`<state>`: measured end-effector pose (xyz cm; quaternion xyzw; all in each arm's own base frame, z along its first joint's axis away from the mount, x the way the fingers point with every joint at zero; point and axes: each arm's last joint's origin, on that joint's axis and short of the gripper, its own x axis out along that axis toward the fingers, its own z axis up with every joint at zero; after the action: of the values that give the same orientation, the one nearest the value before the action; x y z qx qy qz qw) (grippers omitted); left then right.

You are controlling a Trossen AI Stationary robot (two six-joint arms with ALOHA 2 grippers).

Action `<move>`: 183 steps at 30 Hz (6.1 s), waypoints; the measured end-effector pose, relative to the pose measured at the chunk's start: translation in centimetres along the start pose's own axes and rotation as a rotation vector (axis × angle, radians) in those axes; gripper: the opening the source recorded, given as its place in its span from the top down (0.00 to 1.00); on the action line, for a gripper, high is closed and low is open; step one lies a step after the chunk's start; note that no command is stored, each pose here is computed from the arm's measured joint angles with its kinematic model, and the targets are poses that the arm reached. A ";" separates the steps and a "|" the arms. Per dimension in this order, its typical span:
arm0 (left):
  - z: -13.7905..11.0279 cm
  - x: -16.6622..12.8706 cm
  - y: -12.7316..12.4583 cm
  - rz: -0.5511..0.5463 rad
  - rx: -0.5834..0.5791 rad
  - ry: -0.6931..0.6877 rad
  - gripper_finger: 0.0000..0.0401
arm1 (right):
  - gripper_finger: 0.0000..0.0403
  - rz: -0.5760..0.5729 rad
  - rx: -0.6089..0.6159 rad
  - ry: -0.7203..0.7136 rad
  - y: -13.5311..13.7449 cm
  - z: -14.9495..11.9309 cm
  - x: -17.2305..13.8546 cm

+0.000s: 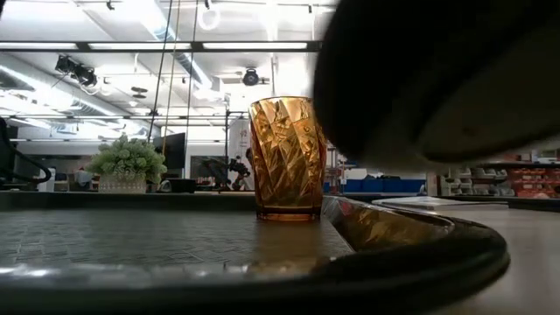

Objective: Pick and place plate/cup/fork/spoon on tray
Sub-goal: Put the black plate on the black serving tray, then adjust the black serving tray

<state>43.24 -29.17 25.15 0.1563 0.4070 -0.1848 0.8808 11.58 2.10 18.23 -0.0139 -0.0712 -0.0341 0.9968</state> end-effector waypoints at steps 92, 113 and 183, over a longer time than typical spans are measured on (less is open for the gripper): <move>-6.7 -3.9 -3.1 0.477 -0.334 0.532 0.73 | 0.94 0.001 0.000 0.000 0.0 0.0 0.0; -17.9 -11.4 -2.1 0.492 -0.723 0.768 0.73 | 0.94 0.000 -0.001 0.001 0.0 0.0 0.0; -34.5 -14.6 1.8 0.553 -1.694 0.897 0.67 | 0.94 0.000 0.000 0.000 0.0 0.0 0.0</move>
<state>12.53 -10.03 15.31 -0.3790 0.6488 0.4543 0.4786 11.58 2.10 18.23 -0.0140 -0.0713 -0.0341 0.9968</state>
